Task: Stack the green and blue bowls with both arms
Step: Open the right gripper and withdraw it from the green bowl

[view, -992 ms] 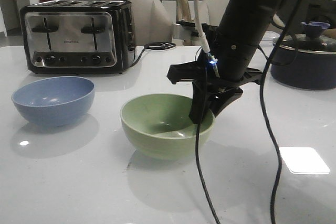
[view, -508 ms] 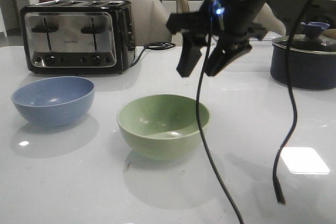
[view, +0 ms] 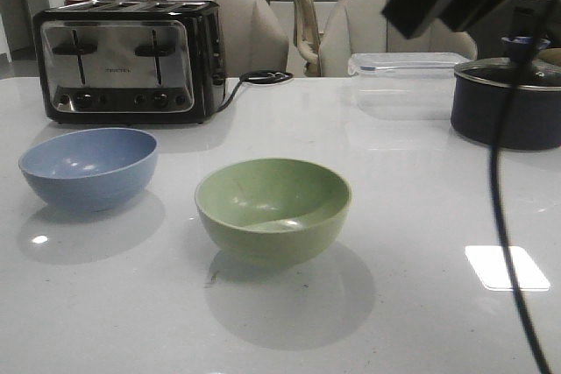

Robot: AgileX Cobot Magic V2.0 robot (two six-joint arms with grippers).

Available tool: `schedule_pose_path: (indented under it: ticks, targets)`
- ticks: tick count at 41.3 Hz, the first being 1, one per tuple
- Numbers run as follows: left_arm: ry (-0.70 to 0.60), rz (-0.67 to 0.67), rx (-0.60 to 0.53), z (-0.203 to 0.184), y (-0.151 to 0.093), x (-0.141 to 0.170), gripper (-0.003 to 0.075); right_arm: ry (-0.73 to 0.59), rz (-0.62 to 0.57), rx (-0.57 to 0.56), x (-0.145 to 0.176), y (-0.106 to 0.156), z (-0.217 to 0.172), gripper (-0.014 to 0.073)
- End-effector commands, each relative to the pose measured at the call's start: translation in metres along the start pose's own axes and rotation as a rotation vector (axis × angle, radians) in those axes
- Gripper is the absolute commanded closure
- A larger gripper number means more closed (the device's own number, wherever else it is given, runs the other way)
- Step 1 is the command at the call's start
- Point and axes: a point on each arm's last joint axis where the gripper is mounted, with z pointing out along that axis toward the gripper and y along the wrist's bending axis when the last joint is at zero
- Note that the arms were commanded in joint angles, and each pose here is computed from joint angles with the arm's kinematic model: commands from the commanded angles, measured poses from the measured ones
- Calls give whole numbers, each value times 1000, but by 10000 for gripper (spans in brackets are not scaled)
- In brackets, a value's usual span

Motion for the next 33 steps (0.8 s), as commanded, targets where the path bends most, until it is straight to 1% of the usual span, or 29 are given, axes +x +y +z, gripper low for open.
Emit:
schedule_pose_path:
  ticks: [1,5,9,14,18,25,31,33]
  targets:
    - [-109,-2,-3,-5,0,-16,139,-115,-22,23,10,4,-26,152]
    - [-111,-2,-3,-5,0,-16,139,-153,-32,35,30,8,-39,152]
    - [-111,-2,-3,-5,0,-16,139,-163,-34,38,47,10,-44,152]
    - [-113,-2,-3,-5,0,-16,139,-186,-34,43,59,11,-47,152]
    - [-113,-2,-3,-5,0,-16,139,-219,-36,50,58,12,-50,152]
    - [-73,7,1,-9,0,-19,139,-251,-36,58,56,11,-51,152]
    - [18,-6,12,-6,1,-32,139,-263,-35,61,55,11,-51,152]
    - [67,-14,10,1,3,-36,139,-265,-35,61,54,11,-51,152]
